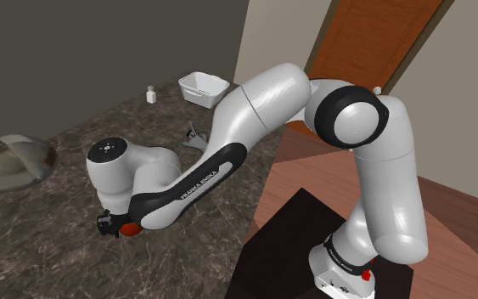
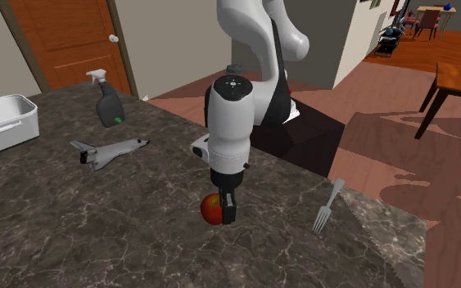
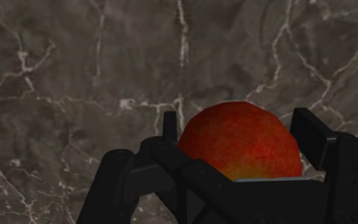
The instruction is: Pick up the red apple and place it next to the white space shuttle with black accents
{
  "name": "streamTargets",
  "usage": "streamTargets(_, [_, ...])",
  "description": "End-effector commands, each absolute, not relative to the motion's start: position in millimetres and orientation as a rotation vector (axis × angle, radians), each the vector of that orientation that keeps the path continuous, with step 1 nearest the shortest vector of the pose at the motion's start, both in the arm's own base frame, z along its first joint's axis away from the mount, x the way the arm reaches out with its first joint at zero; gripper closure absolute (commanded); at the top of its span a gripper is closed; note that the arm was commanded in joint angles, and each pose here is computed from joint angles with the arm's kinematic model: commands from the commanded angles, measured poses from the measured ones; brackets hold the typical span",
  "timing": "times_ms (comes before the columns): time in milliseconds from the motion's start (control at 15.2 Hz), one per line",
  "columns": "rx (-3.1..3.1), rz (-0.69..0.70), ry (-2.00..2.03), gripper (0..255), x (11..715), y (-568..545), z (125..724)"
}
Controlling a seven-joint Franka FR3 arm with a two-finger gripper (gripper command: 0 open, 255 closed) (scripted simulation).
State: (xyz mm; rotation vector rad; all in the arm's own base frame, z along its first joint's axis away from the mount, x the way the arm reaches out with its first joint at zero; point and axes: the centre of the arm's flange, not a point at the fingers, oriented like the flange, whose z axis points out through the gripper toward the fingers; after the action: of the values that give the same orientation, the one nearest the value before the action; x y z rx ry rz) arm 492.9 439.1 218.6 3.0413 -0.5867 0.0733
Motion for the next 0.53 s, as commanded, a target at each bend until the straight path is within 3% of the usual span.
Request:
streamTargets(0, [3.041,0.073,-0.587,255,492.9,439.0,218.5])
streamTargets(462, [3.041,0.073,-0.587,255,493.0,439.0,223.6])
